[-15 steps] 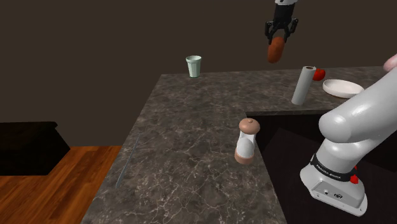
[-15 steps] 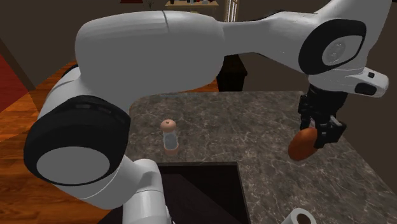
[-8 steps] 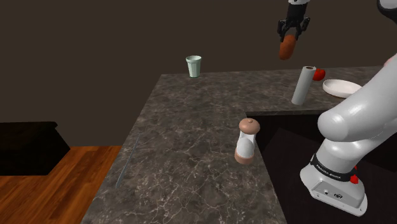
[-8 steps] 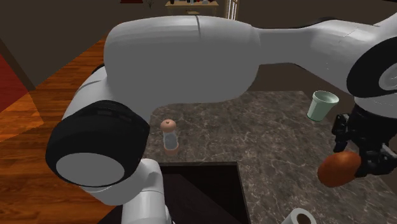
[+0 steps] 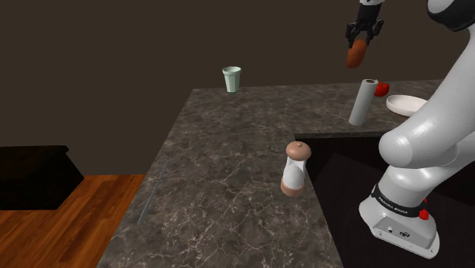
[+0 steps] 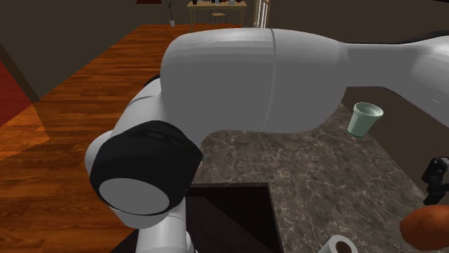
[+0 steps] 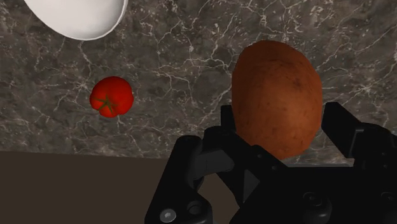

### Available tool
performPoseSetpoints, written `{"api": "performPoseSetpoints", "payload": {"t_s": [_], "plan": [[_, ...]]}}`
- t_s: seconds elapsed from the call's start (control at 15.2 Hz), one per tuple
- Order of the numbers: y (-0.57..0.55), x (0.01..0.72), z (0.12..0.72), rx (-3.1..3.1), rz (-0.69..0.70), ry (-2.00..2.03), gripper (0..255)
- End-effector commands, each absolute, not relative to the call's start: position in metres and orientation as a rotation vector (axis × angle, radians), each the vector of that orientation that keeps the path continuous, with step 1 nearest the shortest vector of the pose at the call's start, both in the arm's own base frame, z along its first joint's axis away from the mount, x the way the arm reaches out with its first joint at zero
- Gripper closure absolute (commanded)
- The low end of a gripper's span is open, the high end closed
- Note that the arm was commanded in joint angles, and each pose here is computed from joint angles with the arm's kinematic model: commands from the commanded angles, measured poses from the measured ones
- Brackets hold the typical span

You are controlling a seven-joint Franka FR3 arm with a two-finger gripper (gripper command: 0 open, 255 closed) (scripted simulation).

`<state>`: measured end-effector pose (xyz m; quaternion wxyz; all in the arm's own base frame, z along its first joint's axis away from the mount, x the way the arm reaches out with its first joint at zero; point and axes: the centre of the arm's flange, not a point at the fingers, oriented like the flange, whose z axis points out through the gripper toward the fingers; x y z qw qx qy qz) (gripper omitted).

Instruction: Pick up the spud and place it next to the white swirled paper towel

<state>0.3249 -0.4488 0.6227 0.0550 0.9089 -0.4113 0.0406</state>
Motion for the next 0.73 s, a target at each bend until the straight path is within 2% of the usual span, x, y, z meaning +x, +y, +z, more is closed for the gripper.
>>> {"api": "performPoseSetpoints", "payload": {"t_s": [0.0,0.66], "plan": [[-0.453,0.324,0.615,2.76,0.123,-1.247,255],[-0.453,0.324,0.562,2.76,0.123,-1.247,255]]}}
